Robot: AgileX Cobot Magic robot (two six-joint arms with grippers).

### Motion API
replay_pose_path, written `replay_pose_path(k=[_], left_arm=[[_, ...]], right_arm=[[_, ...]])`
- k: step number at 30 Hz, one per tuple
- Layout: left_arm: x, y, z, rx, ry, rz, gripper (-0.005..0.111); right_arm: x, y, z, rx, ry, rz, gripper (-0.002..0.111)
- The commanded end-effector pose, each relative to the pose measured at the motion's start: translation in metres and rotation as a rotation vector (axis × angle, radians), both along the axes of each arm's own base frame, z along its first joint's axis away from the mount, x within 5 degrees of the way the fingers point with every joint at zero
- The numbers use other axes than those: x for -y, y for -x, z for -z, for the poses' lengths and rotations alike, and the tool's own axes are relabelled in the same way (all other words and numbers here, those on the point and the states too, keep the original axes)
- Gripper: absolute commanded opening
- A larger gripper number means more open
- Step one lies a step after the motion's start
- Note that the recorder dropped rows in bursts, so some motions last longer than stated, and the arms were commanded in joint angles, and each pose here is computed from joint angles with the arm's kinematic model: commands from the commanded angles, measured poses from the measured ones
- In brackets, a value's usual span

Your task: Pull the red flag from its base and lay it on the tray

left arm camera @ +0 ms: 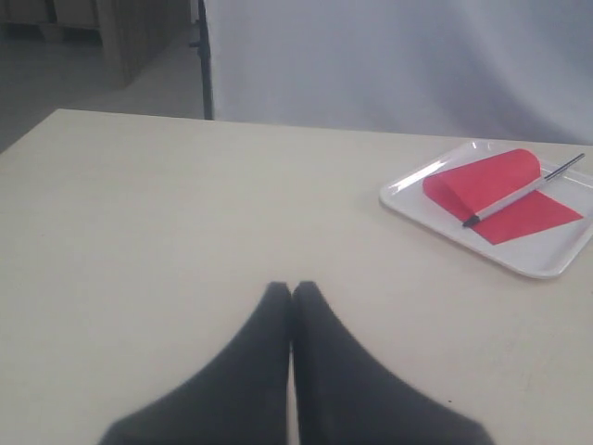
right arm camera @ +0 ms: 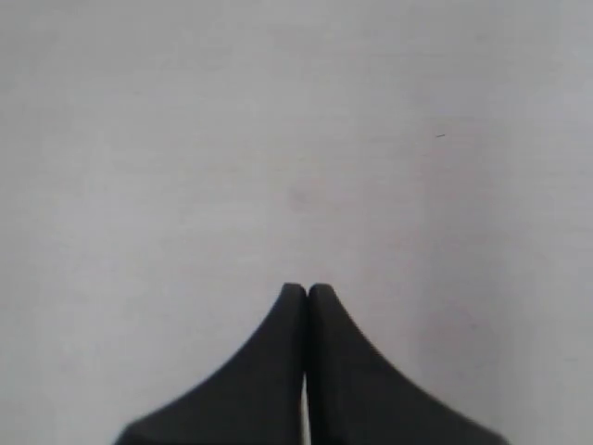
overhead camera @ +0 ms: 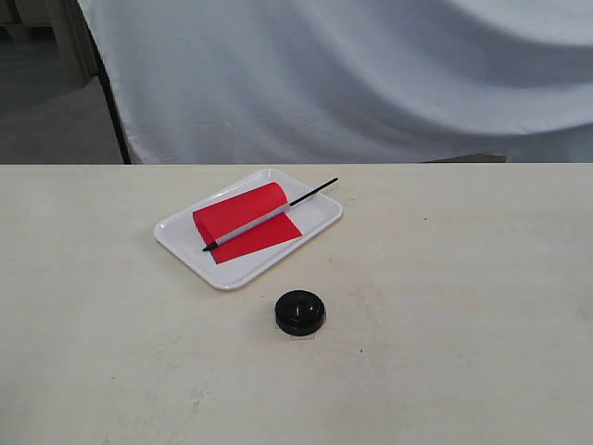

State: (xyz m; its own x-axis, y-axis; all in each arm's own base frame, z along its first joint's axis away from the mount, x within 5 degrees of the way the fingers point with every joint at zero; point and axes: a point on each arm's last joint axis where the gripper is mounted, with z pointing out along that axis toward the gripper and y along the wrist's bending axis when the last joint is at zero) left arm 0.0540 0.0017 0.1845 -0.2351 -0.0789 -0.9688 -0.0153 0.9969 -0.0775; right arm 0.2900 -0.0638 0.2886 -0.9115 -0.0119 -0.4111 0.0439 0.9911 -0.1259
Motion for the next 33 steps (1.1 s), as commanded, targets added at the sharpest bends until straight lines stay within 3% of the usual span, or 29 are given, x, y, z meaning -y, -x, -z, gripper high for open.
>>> replay_pose_path(k=[1,5,10,16,22,33], left_arm=[[0.001,0.000,0.000,0.006,0.000,0.009,0.000],[0.001,0.000,0.000,0.006,0.000,0.009,0.000],[0.001,0.000,0.000,0.006,0.000,0.009,0.000],[0.001,0.000,0.000,0.006,0.000,0.009,0.000],[0.001,0.000,0.000,0.006,0.000,0.009,0.000],[0.001,0.000,0.000,0.006,0.000,0.009,0.000]], right_arm=[[0.001,0.056,-0.038,0.357,0.004,0.138,-0.001],[-0.021,0.103,-0.058,0.631,0.013,0.092,-0.001],[-0.052,0.159,-0.057,0.888,0.003,-0.061,-0.001],[-0.067,0.217,-0.026,1.111,-0.050,-0.197,-0.001],[-0.067,0.256,-0.009,1.416,-0.069,-0.235,-0.001],[-0.067,0.259,-0.012,1.488,-0.072,-0.235,-0.001]])
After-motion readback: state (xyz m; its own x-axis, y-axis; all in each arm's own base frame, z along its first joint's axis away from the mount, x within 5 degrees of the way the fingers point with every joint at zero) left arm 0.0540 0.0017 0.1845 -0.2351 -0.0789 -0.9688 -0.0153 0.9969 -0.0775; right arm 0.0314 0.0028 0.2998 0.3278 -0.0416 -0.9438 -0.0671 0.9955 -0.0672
